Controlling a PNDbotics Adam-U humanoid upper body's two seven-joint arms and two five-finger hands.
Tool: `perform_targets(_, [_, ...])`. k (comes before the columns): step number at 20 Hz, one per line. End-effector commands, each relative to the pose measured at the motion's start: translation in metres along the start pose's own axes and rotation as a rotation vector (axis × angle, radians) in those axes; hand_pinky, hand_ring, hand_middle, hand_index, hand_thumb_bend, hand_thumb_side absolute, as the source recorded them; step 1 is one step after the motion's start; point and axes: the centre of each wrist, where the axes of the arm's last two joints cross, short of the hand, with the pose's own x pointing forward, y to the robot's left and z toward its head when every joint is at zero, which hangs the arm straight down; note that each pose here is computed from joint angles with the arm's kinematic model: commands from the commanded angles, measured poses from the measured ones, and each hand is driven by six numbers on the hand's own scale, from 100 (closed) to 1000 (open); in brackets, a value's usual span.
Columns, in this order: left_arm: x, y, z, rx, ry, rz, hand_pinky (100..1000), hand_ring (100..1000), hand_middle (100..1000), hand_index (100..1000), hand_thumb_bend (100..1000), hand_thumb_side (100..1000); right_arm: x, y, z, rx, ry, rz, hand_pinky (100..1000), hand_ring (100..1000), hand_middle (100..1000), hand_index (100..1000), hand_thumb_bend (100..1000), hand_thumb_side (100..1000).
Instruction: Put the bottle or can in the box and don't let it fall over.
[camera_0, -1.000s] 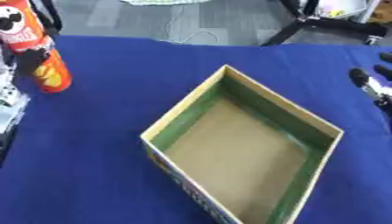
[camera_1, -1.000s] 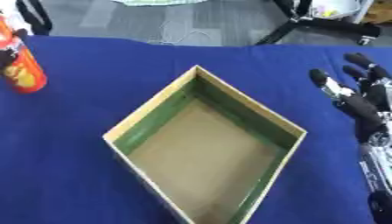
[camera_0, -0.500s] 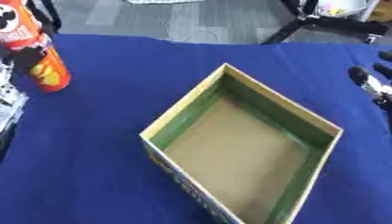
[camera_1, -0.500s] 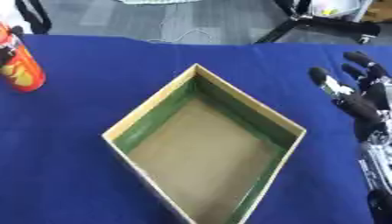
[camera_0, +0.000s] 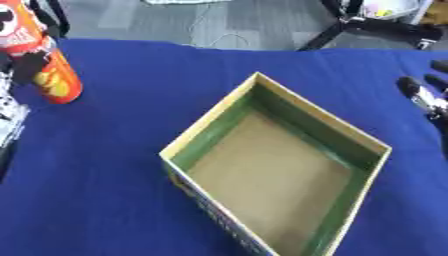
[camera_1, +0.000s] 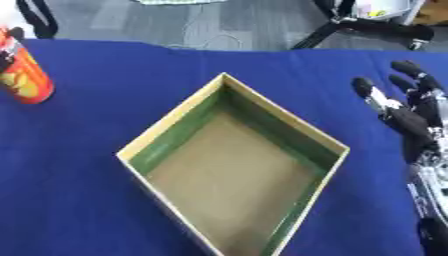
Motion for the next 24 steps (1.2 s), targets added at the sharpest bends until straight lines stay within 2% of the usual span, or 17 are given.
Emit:
perform_targets(1, [0.016,0.016,-0.007,0.018,-0.044,0.006,801,1000,827,499,197,555,0.01,-0.003,-0.004,-0.009,-0.031,-0.002,747,945,1000,778,748,275])
perform_targets(3, [0.017,0.016,-0.007,0.016,-0.045,0.006,799,1000,820,465,186,537,0.01,-0.003,-0.004,-0.009,-0.031,-0.002,748,945,1000,778,743,292])
perform_targets(6, [0.028,0.009,-0.002,-0.038,-0.1,-0.002,798,1000,820,461,178,532,0.006,-0.002,-0.001,-0.013,-0.02,-0.006,749,945,1000,779,738,307])
perform_targets(15, [0.075,-0.005,0.017,-0.204,-0.245,0.02,792,1000,814,457,164,510,-0.004,0.002,0.01,-0.028,0.005,-0.001,750,945,1000,780,723,366])
perform_targets(24, [0.115,-0.043,0.06,-0.437,-0.335,0.099,792,1000,811,456,176,498,-0.013,0.005,0.018,-0.031,0.031,0.004,752,944,1000,781,712,408])
